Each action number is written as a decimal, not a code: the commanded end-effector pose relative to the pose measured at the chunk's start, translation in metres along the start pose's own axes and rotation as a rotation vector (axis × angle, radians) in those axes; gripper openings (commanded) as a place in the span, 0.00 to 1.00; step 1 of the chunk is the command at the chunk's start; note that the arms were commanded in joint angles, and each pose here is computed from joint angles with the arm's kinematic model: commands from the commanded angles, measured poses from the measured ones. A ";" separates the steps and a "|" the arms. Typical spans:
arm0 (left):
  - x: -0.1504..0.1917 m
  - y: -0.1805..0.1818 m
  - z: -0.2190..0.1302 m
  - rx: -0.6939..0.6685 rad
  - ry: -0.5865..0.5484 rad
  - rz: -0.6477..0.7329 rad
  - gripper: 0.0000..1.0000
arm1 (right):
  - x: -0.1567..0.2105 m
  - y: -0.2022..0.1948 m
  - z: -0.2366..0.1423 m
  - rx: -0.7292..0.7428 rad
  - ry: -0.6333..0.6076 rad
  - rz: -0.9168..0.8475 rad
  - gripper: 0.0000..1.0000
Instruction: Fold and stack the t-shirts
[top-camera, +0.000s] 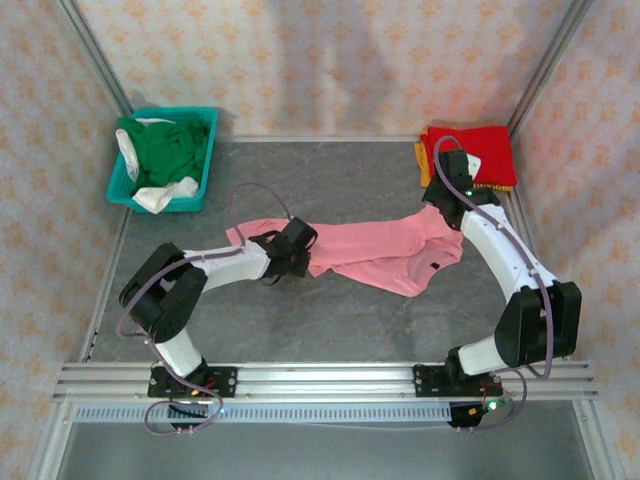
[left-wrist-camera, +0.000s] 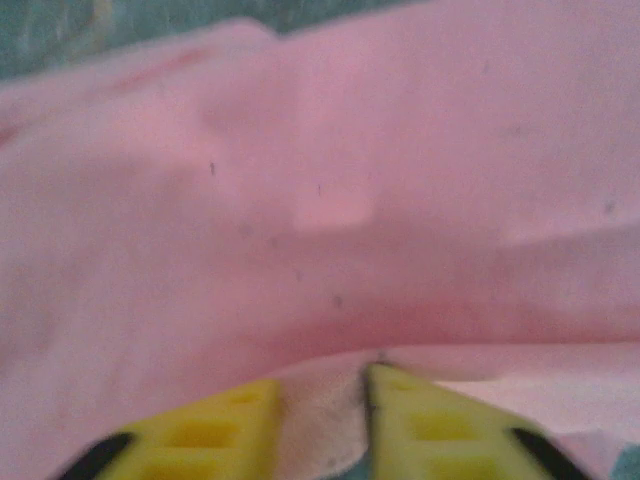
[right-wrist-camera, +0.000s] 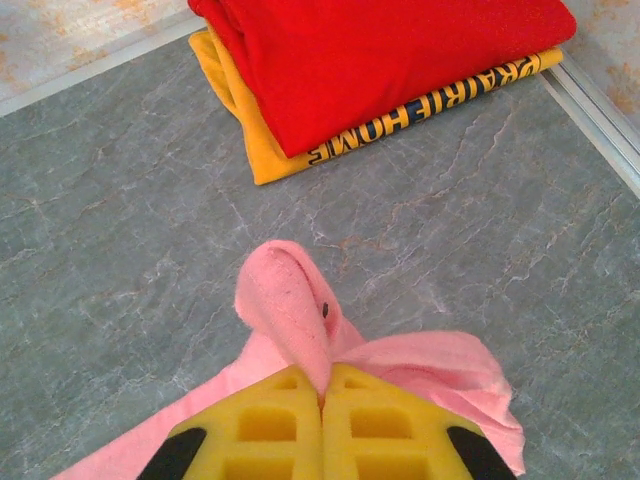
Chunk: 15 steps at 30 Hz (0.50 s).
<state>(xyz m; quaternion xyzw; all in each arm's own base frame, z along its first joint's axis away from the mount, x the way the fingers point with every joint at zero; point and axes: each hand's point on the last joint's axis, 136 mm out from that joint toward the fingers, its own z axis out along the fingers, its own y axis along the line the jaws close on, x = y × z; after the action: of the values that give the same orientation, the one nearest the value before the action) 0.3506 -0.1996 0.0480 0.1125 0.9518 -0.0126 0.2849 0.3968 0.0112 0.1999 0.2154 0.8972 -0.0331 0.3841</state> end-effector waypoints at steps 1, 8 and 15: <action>-0.017 0.012 0.009 -0.050 -0.033 0.016 0.12 | -0.003 -0.002 -0.005 -0.001 -0.027 0.000 0.00; -0.043 0.024 -0.008 -0.047 -0.107 -0.015 0.00 | -0.003 -0.002 -0.006 -0.007 -0.024 -0.009 0.00; -0.015 -0.007 -0.038 0.082 -0.111 0.138 0.41 | 0.003 0.002 -0.010 -0.050 -0.005 -0.013 0.00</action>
<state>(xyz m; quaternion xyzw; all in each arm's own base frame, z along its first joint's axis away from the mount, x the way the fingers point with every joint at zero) 0.3626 -0.1941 0.0816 0.1323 0.9346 -0.0263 0.3291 0.3935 0.0152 0.1993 0.2074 0.9003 -0.0216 0.3819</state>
